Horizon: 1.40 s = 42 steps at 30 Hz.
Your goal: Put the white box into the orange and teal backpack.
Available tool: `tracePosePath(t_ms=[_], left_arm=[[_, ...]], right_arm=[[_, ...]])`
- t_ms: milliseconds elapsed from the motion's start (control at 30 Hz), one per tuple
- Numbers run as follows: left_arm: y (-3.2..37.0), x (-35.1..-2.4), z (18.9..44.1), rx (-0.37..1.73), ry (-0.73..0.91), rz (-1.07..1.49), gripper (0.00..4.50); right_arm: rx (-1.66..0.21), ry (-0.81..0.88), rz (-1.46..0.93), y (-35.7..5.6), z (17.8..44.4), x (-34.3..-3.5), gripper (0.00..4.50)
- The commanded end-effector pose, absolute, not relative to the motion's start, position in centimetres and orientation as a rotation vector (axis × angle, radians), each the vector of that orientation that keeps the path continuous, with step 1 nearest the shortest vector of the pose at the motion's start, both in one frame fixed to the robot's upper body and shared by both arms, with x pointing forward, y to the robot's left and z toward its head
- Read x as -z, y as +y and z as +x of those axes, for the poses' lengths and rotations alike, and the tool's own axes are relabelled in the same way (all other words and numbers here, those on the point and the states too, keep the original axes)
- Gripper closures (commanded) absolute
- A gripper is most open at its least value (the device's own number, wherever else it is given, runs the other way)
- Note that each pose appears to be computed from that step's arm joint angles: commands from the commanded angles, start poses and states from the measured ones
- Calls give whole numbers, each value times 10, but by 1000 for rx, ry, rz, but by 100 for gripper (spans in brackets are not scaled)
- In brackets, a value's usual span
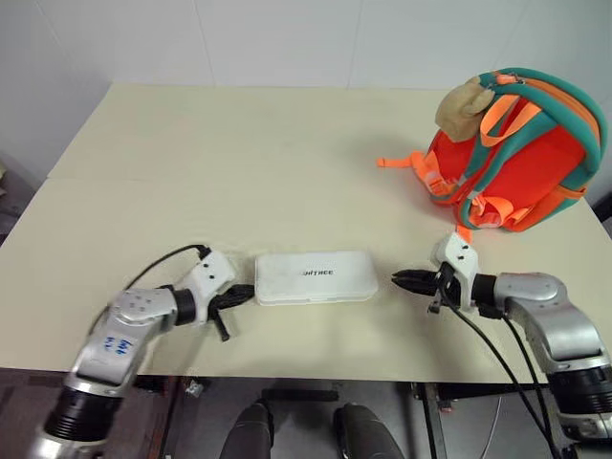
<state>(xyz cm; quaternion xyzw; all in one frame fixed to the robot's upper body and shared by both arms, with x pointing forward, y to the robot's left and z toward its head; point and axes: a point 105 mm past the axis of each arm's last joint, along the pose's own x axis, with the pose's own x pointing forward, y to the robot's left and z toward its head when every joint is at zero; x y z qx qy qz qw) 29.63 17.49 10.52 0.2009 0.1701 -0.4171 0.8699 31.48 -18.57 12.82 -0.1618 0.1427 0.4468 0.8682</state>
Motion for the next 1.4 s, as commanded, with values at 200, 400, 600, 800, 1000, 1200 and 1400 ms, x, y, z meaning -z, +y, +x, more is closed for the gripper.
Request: tracePosePath(t_ms=[200, 400, 600, 800, 1000, 1200, 1400], left_arm=[[201, -115, 303, 884, 550, 163, 240], [177, -138, 309, 1005, 631, -166, 64], [157, -143, 321, 1002, 681, -378, 6], [147, -133, 310, 1014, 778, -437, 6], [145, -126, 301, 1006, 831, -468, 6], [140, -120, 301, 998, 838, -476, 6], [138, -107, 310, 970, 846, -479, 6]], right_arm=[[-938, 379, -185, -186, 314, -165, 130], [-899, 566, 22, -185, 314, -176, 0], [-861, 694, 122, -174, 320, -171, 0], [-878, 792, 95, -163, 311, -152, 0], [-904, 784, 120, -149, 310, -153, 0], [-926, 776, 123, -139, 309, -150, 0], [-943, 771, 90, -135, 309, -145, 0]])
